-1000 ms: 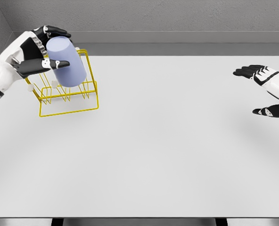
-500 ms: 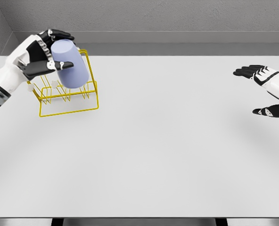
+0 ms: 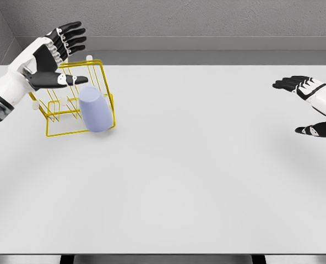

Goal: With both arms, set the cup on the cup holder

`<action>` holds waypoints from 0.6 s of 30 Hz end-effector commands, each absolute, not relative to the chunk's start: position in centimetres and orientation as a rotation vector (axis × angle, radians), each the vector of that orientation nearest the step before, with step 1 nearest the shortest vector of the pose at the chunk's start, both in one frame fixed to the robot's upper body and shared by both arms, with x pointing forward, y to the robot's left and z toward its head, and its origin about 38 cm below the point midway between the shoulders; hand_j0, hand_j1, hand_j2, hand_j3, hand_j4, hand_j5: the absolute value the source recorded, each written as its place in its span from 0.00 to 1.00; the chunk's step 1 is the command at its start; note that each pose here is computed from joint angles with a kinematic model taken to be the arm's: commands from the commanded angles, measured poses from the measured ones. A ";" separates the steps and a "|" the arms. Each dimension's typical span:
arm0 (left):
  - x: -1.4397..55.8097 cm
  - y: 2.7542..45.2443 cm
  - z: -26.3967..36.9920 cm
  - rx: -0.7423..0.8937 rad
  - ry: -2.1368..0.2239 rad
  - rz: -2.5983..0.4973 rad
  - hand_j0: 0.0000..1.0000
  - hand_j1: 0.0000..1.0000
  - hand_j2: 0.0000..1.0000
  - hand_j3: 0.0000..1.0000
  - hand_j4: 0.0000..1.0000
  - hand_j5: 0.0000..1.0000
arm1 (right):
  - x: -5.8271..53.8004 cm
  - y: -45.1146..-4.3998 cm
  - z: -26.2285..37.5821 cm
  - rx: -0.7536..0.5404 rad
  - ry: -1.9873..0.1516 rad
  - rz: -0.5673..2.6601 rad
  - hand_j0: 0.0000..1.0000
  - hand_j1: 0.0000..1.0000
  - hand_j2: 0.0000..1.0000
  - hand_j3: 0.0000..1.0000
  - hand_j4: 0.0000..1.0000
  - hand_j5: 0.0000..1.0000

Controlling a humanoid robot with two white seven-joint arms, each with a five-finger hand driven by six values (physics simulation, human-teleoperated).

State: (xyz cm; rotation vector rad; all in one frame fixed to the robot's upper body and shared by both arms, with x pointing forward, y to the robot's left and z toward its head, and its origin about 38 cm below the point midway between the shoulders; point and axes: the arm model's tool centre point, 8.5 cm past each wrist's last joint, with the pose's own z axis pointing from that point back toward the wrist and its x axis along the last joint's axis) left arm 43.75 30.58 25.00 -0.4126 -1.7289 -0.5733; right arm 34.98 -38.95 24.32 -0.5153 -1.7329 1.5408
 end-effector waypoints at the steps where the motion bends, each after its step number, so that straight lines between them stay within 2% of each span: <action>1: 43.6 30.4 25.3 -0.421 -1.742 -0.578 1.00 1.00 1.00 1.00 1.00 1.00 | 35.0 -39.0 24.4 -0.511 -1.737 1.534 1.00 1.00 1.00 1.00 1.00 1.00; 8: 42.6 30.1 26.4 -0.458 -1.842 -0.599 1.00 1.00 1.00 1.00 1.00 1.00 | 35.0 -39.0 24.4 -0.511 -1.737 1.534 1.00 1.00 1.00 1.00 1.00 1.00; 13: 40.1 32.8 25.3 -0.434 -1.951 -0.609 1.00 1.00 1.00 1.00 1.00 1.00 | 35.1 -39.2 24.2 -0.509 -1.730 1.526 1.00 1.00 1.00 1.00 1.00 1.00; 18: 38.7 35.0 22.9 -0.380 -1.868 -0.606 1.00 1.00 1.00 1.00 1.00 1.00 | 35.0 -39.4 24.2 -0.515 -1.728 1.521 1.00 1.00 1.00 1.00 1.00 1.00</action>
